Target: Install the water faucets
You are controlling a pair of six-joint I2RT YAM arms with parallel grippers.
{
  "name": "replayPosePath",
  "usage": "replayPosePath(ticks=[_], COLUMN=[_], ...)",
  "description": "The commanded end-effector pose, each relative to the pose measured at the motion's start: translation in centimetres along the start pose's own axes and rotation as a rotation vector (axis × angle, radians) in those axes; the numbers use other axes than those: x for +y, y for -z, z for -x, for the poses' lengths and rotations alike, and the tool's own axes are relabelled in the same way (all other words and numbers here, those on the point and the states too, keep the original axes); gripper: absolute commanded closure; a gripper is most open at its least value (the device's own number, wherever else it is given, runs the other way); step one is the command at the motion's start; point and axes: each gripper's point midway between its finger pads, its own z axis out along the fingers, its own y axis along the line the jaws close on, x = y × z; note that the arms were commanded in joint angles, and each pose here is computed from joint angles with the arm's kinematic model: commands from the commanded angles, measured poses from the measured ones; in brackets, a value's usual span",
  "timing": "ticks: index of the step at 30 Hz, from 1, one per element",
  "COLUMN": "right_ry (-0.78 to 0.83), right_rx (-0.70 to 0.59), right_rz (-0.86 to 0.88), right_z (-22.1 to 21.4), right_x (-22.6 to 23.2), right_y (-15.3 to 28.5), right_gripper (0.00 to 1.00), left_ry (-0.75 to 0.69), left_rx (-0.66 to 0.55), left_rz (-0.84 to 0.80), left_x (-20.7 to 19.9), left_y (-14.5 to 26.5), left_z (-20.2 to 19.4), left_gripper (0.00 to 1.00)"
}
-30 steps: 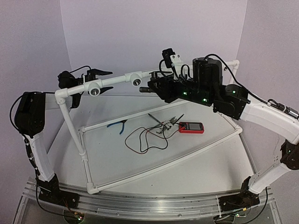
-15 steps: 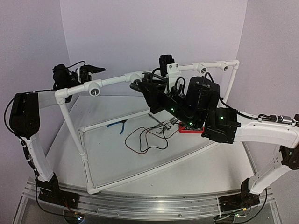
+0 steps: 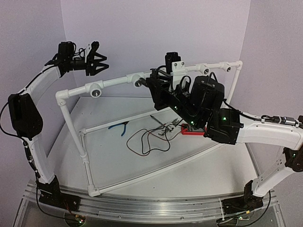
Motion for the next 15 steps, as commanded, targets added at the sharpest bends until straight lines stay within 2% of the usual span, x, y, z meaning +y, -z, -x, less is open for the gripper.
replayPosePath(ticks=[1, 7, 15], right_ry=[-0.039, -0.028, -0.033], right_rx=[-0.046, -0.032, -0.007], right_rz=[-0.036, -0.031, -0.021], right_z=[2.4, 2.3, 1.8], right_x=[-0.8, -0.6, -0.5], right_y=[0.4, 0.3, 0.3], right_gripper=[1.00, 1.00, 1.00], left_ry=[0.222, 0.331, 0.315], left_rx=[0.203, 0.290, 0.384], left_rz=[0.069, 0.013, -0.143], left_x=[-1.7, -5.7, -13.5], left_y=[0.1, 1.9, 2.3], left_z=[4.0, 6.6, 9.2], left_gripper=[0.43, 0.40, 0.33])
